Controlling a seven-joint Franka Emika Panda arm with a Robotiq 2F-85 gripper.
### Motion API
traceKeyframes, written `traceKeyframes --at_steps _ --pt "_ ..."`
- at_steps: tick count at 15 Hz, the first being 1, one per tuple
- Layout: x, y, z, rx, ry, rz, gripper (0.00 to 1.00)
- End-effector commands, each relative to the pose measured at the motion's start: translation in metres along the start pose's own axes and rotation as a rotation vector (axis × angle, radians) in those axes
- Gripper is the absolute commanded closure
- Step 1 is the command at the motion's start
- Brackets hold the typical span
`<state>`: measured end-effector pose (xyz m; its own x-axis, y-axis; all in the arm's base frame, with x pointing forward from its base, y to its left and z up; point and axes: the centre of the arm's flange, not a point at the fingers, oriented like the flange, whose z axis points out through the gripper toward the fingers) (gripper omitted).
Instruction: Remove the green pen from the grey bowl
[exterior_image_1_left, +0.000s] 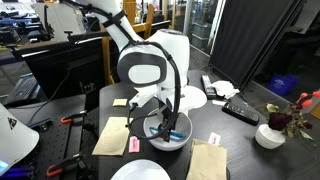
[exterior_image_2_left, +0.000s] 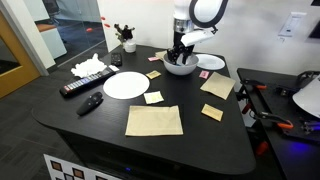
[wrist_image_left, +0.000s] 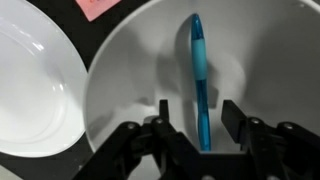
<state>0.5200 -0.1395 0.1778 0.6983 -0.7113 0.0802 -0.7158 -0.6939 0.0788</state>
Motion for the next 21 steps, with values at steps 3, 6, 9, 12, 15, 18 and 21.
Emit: traceKeyframes --at_steps 3,6,9,12,15,18,21 --pt "0.006 -0.007 0.002 -0.004 0.005 0.022 0.86" --pt "0.006 -0.008 0.002 -0.006 0.005 0.02 1.0" --pt "0.003 -0.008 -0.004 -0.013 0.004 0.016 0.97" --pt "-0.009 -0.002 -0.027 -0.018 0.022 0.002 0.97" --pt "-0.016 0.005 -0.053 -0.016 0.047 -0.017 0.97" --pt "-0.024 0.01 -0.081 -0.016 0.086 -0.058 0.97" --pt "-0.032 0.012 -0.109 -0.005 0.126 -0.108 0.97"
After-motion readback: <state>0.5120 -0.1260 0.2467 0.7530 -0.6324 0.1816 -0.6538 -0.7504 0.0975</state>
